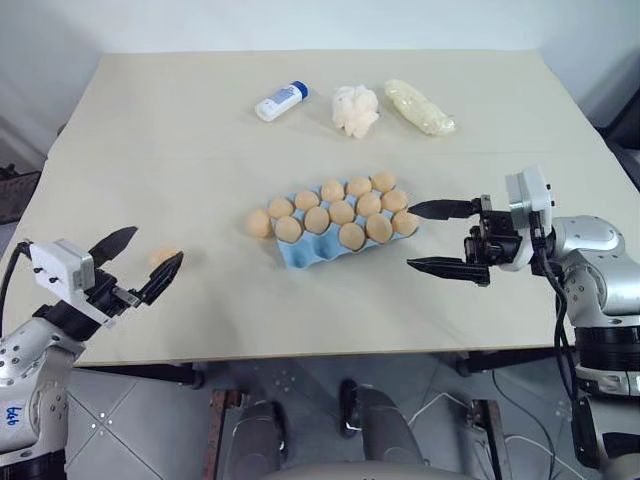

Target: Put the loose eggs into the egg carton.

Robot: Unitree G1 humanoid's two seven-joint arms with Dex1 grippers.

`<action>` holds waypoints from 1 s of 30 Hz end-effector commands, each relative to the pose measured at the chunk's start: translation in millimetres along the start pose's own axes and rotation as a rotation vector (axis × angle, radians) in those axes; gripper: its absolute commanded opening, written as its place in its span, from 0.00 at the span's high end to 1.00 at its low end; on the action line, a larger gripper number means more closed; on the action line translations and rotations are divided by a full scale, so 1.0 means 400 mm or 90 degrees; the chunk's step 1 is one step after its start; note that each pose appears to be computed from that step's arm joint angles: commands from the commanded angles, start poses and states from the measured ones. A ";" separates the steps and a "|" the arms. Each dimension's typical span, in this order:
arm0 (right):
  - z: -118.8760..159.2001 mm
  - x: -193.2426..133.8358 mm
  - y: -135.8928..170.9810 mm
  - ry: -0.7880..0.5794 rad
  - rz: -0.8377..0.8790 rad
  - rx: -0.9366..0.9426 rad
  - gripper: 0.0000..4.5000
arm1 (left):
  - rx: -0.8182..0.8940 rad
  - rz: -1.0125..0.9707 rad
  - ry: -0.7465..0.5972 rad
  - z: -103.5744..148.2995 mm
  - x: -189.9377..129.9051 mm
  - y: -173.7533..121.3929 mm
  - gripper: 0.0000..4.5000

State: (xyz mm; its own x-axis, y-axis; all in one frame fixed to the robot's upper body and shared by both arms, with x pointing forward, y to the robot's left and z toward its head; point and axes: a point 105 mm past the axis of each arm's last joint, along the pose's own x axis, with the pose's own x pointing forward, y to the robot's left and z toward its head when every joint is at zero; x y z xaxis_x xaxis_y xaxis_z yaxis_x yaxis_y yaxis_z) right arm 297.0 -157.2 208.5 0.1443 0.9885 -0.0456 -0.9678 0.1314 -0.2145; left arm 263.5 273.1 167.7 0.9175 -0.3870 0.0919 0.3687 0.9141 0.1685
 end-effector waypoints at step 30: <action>0.029 0.010 -0.034 0.035 -0.028 -0.041 0.00 | -0.028 0.076 0.202 -0.152 0.103 -0.010 0.35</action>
State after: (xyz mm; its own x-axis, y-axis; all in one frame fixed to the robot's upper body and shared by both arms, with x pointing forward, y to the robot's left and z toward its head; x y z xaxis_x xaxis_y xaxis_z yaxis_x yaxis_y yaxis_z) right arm 311.1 -149.9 211.1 0.1824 0.9787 -0.0942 -0.9603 0.1568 -0.2305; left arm 306.6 260.6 103.1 0.9480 -0.2226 -0.2274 0.2508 0.9625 0.1034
